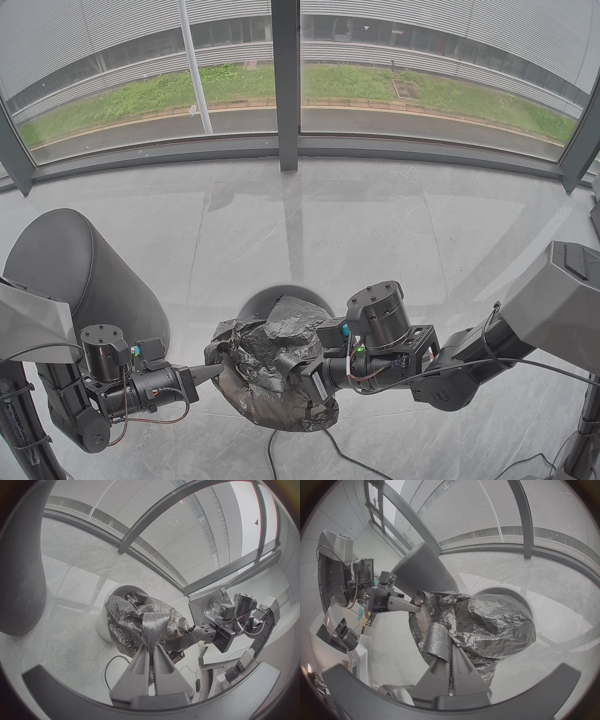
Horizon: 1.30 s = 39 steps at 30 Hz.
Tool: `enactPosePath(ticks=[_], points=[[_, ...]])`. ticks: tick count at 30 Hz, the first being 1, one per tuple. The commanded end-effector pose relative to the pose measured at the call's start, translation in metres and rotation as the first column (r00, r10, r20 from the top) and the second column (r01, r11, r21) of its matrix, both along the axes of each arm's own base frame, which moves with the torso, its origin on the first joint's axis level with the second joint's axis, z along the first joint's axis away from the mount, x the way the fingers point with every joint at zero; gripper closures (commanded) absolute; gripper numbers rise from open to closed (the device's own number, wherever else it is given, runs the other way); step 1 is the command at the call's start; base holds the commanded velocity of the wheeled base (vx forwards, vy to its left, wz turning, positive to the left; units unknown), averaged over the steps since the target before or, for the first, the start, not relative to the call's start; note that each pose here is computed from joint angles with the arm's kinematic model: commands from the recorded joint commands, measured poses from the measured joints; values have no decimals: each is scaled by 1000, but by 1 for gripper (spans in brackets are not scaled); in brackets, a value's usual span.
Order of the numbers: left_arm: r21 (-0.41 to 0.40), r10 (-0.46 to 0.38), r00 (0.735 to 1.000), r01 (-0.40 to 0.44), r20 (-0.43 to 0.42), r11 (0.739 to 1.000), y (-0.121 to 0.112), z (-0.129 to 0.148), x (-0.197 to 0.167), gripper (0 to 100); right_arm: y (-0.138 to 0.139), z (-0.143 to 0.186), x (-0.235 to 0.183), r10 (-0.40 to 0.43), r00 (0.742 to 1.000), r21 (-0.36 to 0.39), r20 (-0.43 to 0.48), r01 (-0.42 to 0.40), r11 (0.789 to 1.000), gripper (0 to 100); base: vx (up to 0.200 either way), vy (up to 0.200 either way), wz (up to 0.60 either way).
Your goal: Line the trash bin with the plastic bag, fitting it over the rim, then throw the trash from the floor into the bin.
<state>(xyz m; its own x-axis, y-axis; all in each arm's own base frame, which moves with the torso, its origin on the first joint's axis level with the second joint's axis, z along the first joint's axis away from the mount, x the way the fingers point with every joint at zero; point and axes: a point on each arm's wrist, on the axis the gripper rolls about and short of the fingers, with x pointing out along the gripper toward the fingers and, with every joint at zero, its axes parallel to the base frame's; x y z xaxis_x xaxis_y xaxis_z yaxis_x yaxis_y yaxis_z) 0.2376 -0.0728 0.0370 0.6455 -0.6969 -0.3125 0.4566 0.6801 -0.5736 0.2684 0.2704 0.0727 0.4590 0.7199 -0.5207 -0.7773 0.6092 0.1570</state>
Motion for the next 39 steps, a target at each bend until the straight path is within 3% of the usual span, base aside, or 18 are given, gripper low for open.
enactPosePath(ticks=[1,7,8,14,22,30,39], points=[[-6,2,1000,-2,15,1000,1,4,1,100,-6,-1,15,-41,999,6,8,41,999,100,0,0,0],[1,28,1000,-28,11,1000,5,-2,9,100,-47,7,55,-169,983,6,67,169,986,100,0,0,0],[3,33,999,-33,23,999,4,-3,14,100,-64,7,67,-203,975,-12,92,205,979,100,0,0,0],[-7,22,998,-22,63,1000,-3,-4,31,100,-92,-1,95,-244,958,-58,151,255,965,100,0,0,0],[-2,-12,999,12,51,1000,-13,-9,30,100,-74,-8,92,-200,964,-32,175,208,978,100,0,0,0],[2,75,995,-76,63,997,13,-4,31,100,-65,-26,89,-175,972,-48,156,185,982,100,0,0,0],[57,106,993,-109,55,992,30,-14,29,100,-49,-40,83,-130,981,-55,144,139,989,100,0,0,0]])
